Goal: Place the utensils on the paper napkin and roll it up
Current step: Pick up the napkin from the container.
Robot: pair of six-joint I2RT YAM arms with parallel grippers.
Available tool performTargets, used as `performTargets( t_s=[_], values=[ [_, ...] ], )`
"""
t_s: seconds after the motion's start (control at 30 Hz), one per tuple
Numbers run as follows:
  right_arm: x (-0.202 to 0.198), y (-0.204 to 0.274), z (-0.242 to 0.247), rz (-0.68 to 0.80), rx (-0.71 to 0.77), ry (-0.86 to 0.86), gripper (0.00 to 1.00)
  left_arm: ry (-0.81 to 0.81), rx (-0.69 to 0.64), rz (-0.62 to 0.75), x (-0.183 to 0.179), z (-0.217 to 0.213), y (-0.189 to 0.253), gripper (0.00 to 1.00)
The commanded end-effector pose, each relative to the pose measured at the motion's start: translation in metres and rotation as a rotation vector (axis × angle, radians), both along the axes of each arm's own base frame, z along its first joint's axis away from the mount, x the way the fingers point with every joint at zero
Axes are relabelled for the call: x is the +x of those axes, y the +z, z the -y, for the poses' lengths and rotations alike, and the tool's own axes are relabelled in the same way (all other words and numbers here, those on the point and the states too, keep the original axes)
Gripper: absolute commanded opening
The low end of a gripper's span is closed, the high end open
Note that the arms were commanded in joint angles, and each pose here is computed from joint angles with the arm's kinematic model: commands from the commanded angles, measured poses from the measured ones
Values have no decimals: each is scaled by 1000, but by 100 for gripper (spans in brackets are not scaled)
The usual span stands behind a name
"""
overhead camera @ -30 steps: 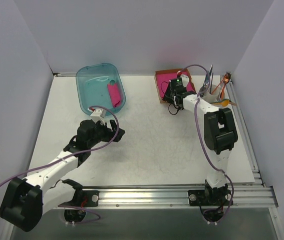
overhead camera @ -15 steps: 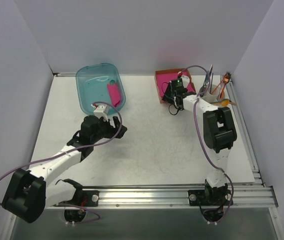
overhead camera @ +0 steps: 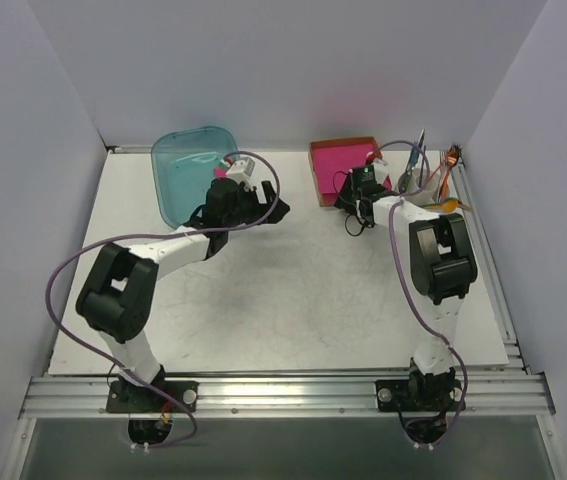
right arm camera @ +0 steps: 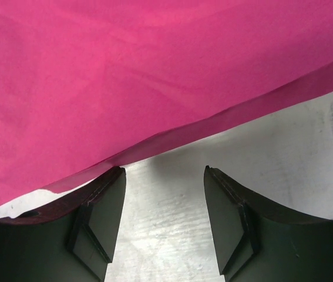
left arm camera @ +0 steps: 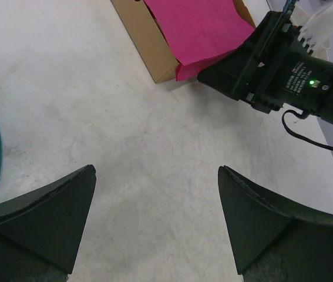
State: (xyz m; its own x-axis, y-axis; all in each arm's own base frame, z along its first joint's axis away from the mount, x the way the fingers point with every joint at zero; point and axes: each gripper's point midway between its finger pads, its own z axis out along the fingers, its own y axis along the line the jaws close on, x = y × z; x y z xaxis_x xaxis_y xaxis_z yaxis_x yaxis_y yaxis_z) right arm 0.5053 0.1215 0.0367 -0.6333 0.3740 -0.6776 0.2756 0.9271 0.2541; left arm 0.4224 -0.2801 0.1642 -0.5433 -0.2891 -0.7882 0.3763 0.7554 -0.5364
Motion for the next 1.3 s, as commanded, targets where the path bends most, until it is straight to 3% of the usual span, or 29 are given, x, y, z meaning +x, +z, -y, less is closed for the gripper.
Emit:
performTargets(
  t_s=[0.0, 0.6, 0.7, 0.73, 0.83, 0.97, 1.27],
  values=[
    [10, 27, 9, 87, 11, -12, 56, -79, -64, 45, 20, 36, 12, 94],
    [17, 31, 12, 126, 88, 1, 56, -108, -354, -127, 71, 113, -3, 95],
    [18, 30, 11, 125, 89, 6, 56, -97, -394, -166, 77, 119, -8, 100],
    [18, 30, 12, 126, 90, 4, 56, -91, -411, -188, 78, 121, -9, 93],
    [19, 31, 12, 131, 90, 4, 56, -80, -443, -221, 84, 125, -12, 89],
    [20, 30, 12, 134, 95, 3, 55, -70, -477, -227, 90, 130, -6, 75],
    [21, 28, 12, 136, 99, 3, 55, -79, -543, -292, 103, 145, -16, 56]
  ],
)
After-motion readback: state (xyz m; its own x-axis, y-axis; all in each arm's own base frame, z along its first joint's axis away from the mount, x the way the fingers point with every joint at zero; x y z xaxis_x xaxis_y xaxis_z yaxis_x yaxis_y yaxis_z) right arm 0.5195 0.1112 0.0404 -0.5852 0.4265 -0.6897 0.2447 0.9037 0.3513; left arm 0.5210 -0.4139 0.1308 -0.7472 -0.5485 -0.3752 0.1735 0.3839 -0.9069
